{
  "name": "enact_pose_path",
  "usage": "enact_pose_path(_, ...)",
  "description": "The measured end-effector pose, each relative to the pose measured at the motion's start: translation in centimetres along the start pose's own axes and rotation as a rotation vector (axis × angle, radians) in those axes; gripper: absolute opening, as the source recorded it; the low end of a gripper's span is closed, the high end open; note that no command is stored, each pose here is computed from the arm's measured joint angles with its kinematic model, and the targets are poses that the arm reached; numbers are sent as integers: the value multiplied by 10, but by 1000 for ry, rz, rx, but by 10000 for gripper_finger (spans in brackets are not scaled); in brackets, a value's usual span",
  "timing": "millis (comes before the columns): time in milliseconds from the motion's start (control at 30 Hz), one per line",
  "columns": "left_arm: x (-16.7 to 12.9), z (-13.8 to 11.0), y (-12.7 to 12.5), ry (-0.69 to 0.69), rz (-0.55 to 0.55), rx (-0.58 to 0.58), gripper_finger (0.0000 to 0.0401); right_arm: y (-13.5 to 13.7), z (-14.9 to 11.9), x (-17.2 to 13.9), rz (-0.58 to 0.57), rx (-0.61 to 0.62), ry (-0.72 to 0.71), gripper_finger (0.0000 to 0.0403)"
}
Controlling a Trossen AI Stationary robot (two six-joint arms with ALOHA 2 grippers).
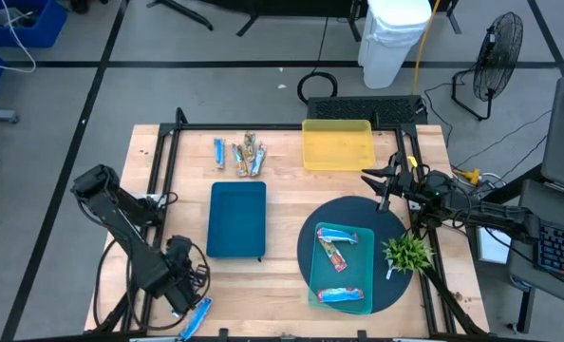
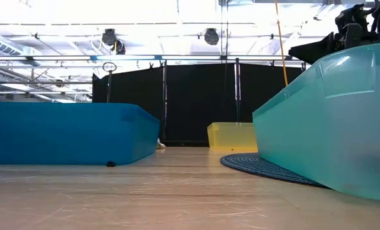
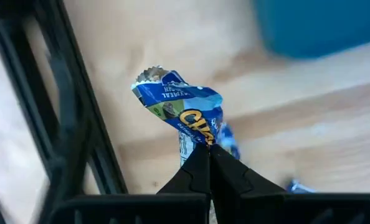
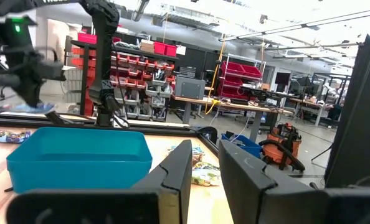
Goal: Pick and place Granola Bars by type
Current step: Put the left blue granola bar into the blue bin
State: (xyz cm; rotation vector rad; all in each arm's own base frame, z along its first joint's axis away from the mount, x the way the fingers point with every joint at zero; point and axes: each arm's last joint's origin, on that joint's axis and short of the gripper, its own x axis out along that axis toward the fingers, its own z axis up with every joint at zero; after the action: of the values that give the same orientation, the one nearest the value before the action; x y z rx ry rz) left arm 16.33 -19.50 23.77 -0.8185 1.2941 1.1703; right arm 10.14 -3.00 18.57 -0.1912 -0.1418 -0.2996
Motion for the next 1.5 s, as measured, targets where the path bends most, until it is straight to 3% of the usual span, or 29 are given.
enact_pose_path(300, -35, 23, -7, -524, -236, 207, 2, 0, 0, 0, 0, 0, 0, 71)
enact_pose_path(633, -35, 62, -18, -858, -202, 334, 1, 0, 0, 0, 0, 0, -1, 71)
enact_pose_path(867, -30, 78, 13, -945, -360, 320, 1, 0, 0, 0, 0, 0, 0, 71)
enact_pose_path(1100, 20, 91, 53, -910, -615, 250, 1, 0, 0, 0, 0, 0, 0, 71)
enact_pose_path(1333, 72, 104, 69, -953, -813, 234, 0, 0, 0, 0, 0, 0, 0, 71)
enact_pose_path(1500, 91, 113, 73, -1029, -960, 332, 0, 0, 0, 0, 0, 0, 0, 71)
